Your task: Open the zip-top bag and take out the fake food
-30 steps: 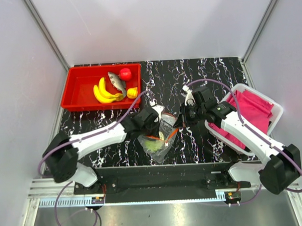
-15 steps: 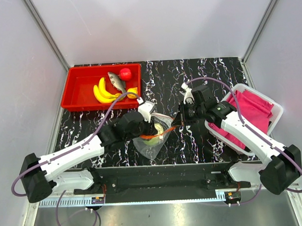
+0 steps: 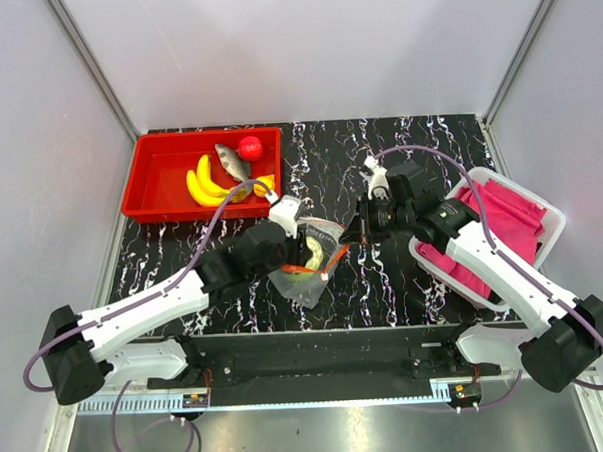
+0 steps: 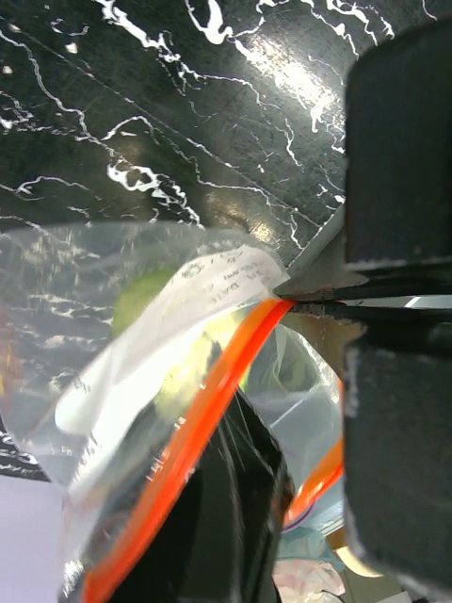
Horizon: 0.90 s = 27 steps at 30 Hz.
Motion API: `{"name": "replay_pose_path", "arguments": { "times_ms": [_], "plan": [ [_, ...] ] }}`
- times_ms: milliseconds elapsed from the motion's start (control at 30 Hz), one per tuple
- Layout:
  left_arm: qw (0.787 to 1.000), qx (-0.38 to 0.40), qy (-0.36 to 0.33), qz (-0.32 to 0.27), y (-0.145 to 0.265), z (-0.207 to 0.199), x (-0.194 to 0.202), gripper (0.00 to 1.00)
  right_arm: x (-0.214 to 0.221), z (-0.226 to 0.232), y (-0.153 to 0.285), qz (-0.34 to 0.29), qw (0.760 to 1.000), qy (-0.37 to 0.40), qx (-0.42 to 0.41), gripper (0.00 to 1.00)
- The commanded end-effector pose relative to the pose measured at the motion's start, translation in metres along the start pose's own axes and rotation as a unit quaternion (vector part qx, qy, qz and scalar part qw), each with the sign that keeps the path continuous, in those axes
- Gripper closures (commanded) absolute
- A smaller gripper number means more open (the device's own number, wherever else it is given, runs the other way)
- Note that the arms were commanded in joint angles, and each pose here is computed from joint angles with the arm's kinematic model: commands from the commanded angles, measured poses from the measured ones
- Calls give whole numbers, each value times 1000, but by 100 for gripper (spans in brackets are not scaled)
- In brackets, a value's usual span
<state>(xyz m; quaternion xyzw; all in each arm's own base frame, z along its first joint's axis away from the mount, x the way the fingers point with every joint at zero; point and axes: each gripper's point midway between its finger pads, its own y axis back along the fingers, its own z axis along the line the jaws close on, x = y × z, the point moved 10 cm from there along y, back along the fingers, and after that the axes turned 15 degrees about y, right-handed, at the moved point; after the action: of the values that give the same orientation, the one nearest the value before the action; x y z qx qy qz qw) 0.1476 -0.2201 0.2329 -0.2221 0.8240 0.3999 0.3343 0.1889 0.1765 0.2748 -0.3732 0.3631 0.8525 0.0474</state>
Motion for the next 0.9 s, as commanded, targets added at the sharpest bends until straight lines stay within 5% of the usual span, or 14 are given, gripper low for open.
{"name": "replay_pose_path", "arguments": {
  "times_ms": [0,300,867],
  "plan": [
    [994,-50,60,-74,-11,-14,-33,100,-15,5,7,-10,1000,3,-2,100],
    [981,-123,114,-98,-52,-35,-56,100,-18,15,11,-13,1000,-1,-26,100],
    [942,-18,321,-96,-4,-62,-81,100,-7,-9,-14,-24,997,-4,74,100]
  ]
}}
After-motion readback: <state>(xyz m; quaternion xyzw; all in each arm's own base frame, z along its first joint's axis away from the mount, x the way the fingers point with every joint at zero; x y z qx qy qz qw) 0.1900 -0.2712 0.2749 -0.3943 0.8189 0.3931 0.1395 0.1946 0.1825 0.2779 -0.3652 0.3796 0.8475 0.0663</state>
